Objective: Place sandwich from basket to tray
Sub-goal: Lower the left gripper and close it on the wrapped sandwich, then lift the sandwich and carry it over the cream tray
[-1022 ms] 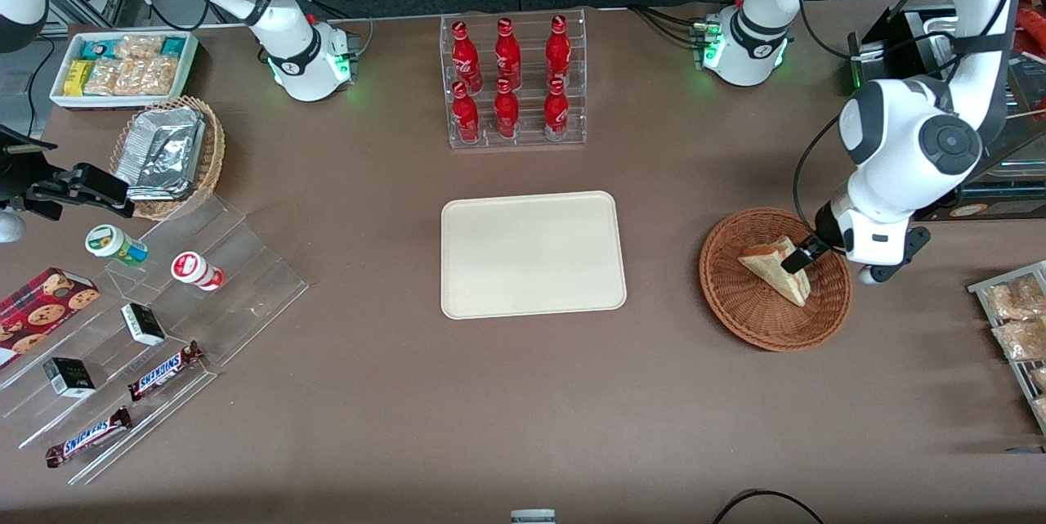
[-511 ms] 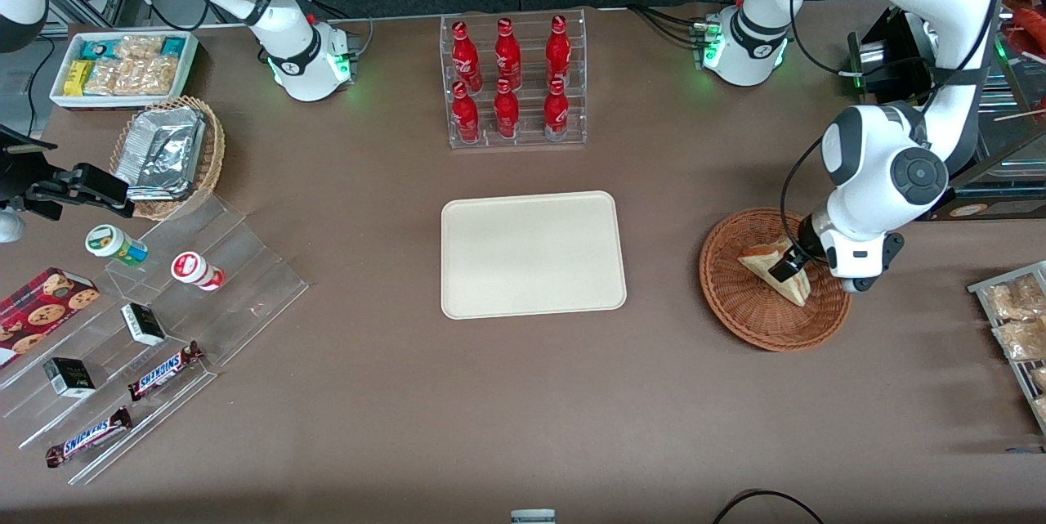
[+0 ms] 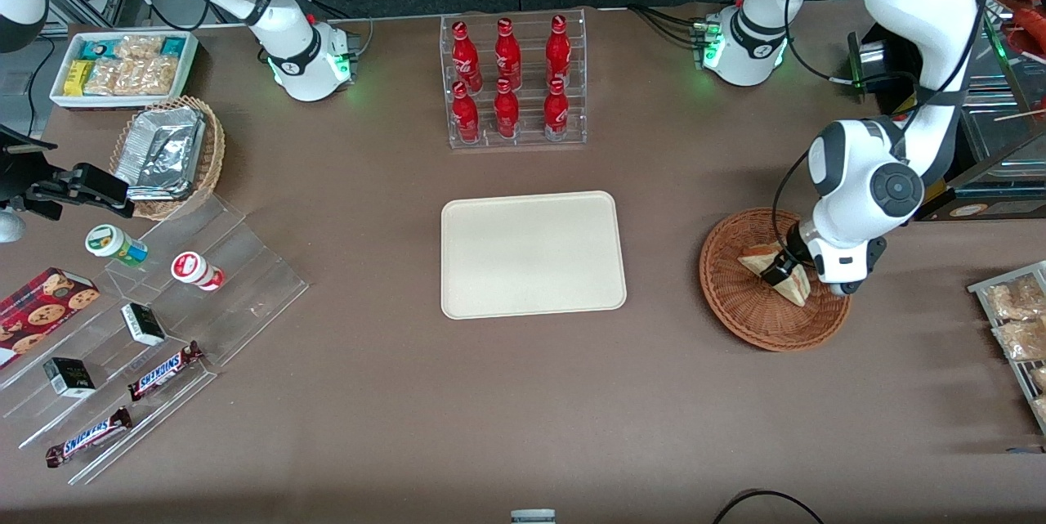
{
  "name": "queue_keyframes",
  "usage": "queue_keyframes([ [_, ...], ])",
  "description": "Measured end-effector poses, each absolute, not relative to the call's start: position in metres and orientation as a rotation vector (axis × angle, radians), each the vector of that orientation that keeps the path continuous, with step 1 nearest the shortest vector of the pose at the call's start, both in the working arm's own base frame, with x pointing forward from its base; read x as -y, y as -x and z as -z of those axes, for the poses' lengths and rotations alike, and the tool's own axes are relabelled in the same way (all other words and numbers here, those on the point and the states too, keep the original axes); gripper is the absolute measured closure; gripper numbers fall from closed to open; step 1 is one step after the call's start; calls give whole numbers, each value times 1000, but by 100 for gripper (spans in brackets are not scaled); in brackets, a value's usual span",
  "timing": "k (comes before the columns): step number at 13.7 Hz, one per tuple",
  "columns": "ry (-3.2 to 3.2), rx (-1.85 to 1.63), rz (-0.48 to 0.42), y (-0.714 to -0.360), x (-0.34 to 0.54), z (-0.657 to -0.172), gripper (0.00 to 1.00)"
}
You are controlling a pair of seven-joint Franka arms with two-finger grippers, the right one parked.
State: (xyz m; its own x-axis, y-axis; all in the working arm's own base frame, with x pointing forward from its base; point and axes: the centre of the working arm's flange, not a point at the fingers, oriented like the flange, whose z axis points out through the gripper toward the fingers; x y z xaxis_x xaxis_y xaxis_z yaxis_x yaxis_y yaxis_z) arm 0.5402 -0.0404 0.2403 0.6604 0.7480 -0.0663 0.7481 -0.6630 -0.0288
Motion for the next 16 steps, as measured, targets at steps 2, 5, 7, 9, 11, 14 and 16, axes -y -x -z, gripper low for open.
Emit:
queue_keyframes([
  [2,-2846,-1331,121,-540,40,-238,22],
  [5,-2840,-1344,121,-540,40,-238,54],
  [7,-2843,-1343,129,-540,41,-240,64],
  [9,-2855,-1343,170,-545,43,-249,68],
  [11,-2870,-1337,217,-559,47,-277,73],
  [14,-2913,-1259,238,-576,78,-331,81],
  [16,-2947,-1182,232,-580,109,-356,81],
])
